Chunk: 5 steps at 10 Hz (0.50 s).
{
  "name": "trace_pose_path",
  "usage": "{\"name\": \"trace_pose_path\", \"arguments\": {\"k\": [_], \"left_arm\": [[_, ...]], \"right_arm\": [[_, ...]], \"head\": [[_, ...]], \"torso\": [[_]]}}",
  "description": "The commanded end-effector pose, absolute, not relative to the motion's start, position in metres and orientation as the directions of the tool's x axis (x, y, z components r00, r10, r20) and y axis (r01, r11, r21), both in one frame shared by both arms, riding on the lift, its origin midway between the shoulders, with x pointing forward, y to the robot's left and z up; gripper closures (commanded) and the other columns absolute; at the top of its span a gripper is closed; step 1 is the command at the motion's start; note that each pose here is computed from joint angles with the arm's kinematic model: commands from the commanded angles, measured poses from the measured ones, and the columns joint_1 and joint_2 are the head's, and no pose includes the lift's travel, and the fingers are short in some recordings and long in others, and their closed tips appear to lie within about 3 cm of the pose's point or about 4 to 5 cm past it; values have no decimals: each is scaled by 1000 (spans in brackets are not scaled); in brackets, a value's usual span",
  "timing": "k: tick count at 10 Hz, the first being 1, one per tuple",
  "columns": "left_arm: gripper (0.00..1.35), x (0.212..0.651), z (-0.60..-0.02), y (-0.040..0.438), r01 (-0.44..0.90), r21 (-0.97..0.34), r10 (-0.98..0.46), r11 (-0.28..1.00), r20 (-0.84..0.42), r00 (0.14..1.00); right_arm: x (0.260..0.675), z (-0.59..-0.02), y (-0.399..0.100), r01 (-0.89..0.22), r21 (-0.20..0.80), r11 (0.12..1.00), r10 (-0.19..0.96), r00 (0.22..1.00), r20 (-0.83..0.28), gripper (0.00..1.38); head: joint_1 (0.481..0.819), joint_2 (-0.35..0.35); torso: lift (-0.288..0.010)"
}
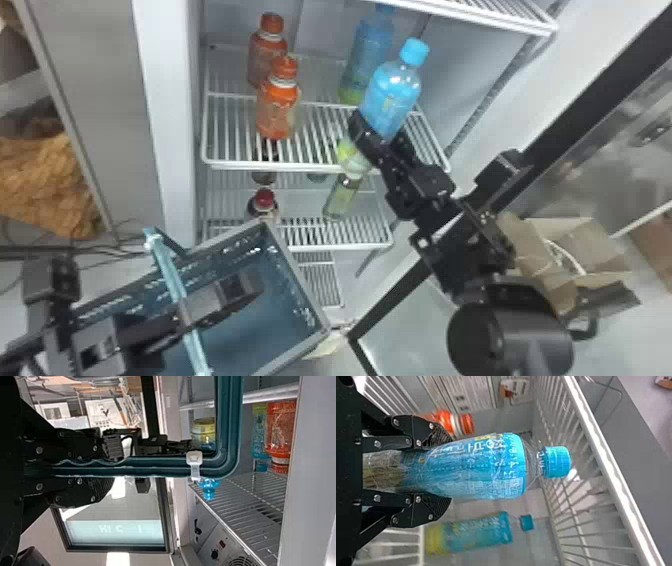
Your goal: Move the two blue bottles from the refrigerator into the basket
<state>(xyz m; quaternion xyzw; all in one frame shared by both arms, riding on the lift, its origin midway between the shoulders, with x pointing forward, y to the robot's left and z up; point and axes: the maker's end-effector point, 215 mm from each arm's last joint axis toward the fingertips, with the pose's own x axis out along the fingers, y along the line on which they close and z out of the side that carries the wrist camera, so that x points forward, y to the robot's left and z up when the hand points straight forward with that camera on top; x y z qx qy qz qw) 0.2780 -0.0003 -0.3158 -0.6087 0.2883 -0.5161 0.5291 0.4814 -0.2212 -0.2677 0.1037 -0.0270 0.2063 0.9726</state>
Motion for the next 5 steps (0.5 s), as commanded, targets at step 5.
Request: {"name": "trace_pose_path", "arguments": {"k": [5], "left_arm": [[1202, 276, -315, -5, 188, -942, -899, -278, 324, 293]], "right_arm": [[428, -301, -144, -532, 372, 761, 571, 821, 8, 1273]], "head": [[695, -275]], "torso": [[-10]]}}
